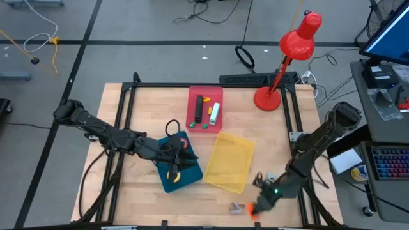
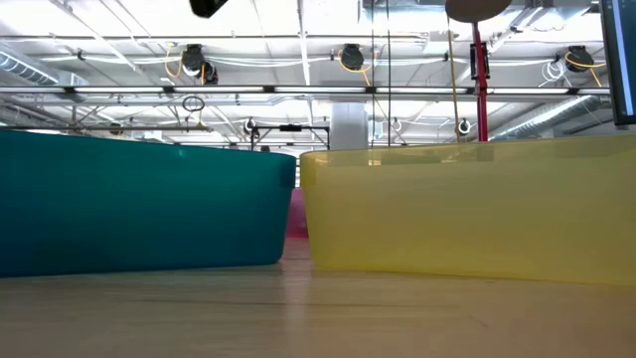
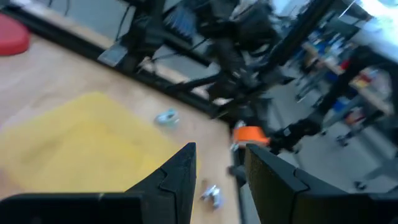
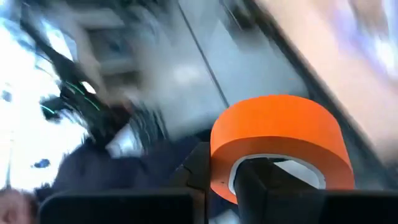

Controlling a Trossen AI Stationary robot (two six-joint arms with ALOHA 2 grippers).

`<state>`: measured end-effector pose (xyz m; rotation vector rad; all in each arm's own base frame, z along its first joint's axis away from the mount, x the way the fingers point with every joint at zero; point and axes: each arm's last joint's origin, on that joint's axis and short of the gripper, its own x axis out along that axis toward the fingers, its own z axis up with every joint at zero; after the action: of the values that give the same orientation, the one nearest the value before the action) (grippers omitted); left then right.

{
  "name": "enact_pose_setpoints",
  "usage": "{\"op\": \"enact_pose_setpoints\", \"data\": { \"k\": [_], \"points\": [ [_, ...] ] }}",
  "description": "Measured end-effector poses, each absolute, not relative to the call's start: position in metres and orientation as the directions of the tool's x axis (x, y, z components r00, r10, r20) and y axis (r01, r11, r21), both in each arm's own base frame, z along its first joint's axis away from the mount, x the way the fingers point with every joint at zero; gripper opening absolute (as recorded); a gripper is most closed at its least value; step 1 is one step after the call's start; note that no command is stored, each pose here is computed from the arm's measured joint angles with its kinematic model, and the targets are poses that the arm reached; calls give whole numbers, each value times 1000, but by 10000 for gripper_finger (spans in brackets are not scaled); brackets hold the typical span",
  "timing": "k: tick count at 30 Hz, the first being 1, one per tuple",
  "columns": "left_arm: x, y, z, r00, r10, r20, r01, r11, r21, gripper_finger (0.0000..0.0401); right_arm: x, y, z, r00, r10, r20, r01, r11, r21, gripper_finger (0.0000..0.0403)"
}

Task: Pick and place Stapler, Stapler remover, tape
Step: Put the orange tape into the blue bin

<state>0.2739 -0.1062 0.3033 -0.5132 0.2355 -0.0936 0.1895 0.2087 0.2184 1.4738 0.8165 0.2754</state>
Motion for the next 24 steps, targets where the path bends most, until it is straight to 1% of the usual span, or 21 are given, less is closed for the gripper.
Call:
{"op": "enact_pose_setpoints", "data": {
  "k": [2,5,7,9,12,16,19,24],
  "points": [
    [275,-107,308,975,-161,-151,62,856,-512,136,195,196,229,811,519,-270,207,177,962,31],
    [279,-109,312,982,-173,-76,107,840,-531,136,205,175,244,910,365,-198,90,291,953,31],
    [282,-111,314,981,-191,-24,147,828,-542,136,215,161,252,951,281,-131,24,357,934,31],
    [288,-114,316,979,-199,41,188,805,-563,136,225,149,258,972,226,-67,-34,415,909,31],
    [297,-118,310,973,-214,82,220,775,-592,136,237,131,268,988,153,37,-103,452,886,31],
    [306,-121,298,975,-213,67,207,746,-633,136,246,115,271,989,119,83,-131,491,861,35],
    [312,-119,289,980,-194,39,171,731,-660,136,250,109,276,990,107,96,-137,495,858,34],
    [322,-111,278,990,-140,6,108,734,-671,136,254,104,274,990,109,92,-134,495,859,34]
  ]
}}
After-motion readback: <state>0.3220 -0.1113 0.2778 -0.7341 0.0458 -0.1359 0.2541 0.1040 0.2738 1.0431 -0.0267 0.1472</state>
